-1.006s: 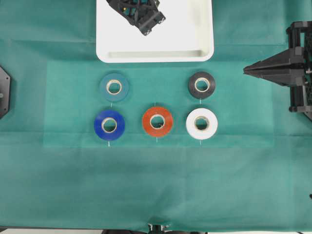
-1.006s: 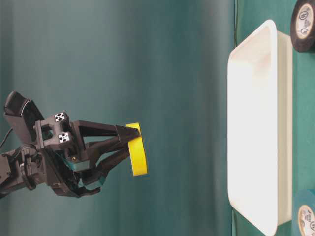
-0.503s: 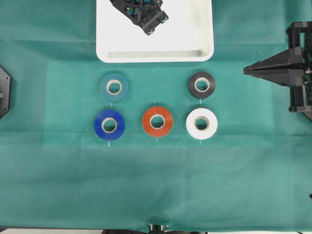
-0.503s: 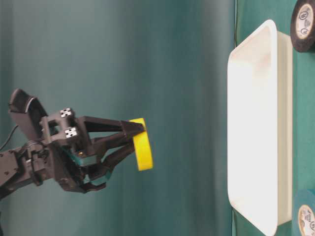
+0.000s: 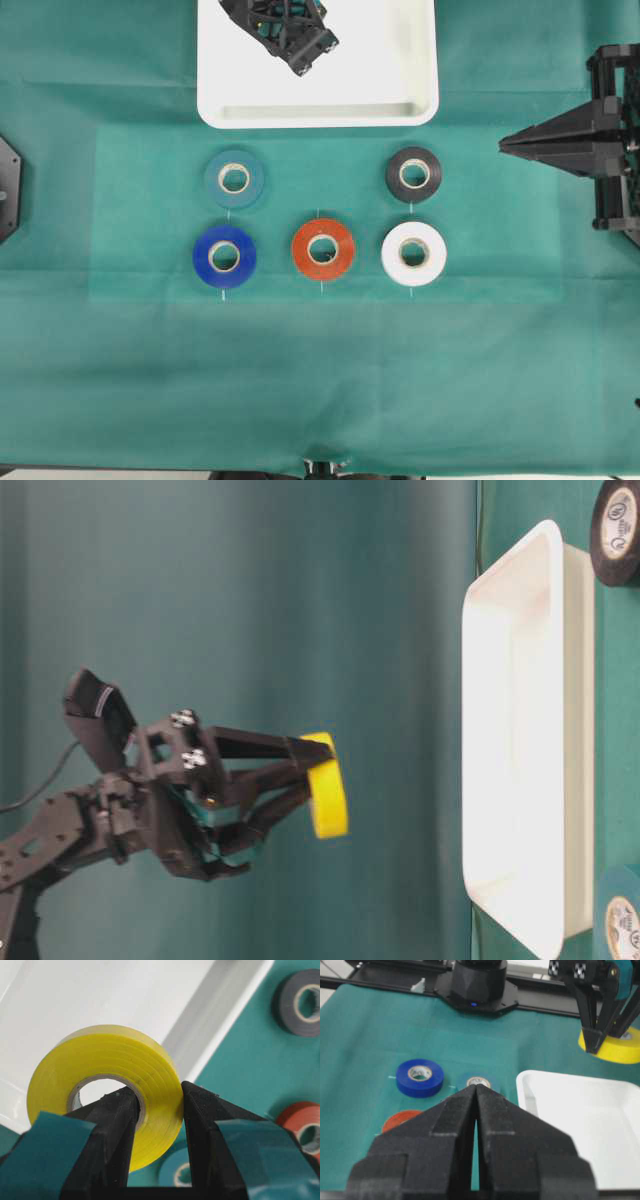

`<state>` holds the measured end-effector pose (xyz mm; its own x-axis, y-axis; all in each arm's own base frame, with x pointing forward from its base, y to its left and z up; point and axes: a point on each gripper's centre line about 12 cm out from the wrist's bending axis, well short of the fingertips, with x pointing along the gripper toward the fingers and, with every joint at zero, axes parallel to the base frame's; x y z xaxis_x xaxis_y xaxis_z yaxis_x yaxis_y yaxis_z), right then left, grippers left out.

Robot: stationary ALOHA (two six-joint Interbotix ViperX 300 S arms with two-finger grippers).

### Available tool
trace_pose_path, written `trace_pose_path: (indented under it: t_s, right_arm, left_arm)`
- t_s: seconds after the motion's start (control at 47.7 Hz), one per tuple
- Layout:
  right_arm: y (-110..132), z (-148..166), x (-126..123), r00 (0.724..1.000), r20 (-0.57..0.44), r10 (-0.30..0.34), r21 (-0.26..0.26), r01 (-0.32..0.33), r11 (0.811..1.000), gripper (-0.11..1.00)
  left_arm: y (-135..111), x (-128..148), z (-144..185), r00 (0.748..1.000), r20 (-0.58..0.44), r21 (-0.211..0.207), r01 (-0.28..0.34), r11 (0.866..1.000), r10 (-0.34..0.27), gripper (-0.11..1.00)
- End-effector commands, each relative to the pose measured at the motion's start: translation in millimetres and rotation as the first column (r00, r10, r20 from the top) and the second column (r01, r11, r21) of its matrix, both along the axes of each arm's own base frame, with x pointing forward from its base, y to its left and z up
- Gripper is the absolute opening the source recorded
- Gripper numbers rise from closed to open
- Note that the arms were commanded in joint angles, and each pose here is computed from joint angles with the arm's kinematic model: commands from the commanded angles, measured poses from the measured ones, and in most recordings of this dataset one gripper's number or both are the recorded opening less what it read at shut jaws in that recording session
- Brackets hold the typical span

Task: Place the tape from the fixed location into the white case.
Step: 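Carry the yellow roll over the tray and lower it inside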

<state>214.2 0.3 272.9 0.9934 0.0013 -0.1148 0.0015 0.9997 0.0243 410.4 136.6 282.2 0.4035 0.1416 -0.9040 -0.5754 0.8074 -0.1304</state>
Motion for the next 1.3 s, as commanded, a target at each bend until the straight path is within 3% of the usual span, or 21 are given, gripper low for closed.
trace_pose_path:
  t_s: [0.0,0.314,0.419,0.733,1.278]
  right_arm:
    - [0.0,10.6,3.1,1.0,0.026,0.0,0.003,0.0,1.0,0.0]
    - [0.0,10.0,3.0,1.0,0.025,0.0,0.002,0.0,1.0,0.0]
    - [0.0,10.0,3.0,1.0,0.025,-0.001,0.003,0.001,1.0,0.0]
    - [0.0,8.2,3.3,1.0,0.015,0.0,0.002,0.0,1.0,0.0]
    - [0.0,7.2,4.0,1.0,0.011,0.0,0.0,0.0,1.0,0.0]
  left_arm:
    - [6.0,-1.8,7.0,0.999,0.043,0.017,-0.013,1.0,0.013,0.24]
    - [20.6,9.0,-44.0,1.0,0.0,0.008,-0.025,1.0,0.025,0.24]
    - [27.0,16.5,-58.4,1.0,0.01,0.026,-0.003,1.0,0.003,0.25]
    - [45.8,21.6,-84.6,1.0,0.007,0.033,-0.021,0.999,0.021,0.25]
    - [48.9,26.5,-118.1,0.999,-0.032,0.014,-0.02,1.0,0.02,0.25]
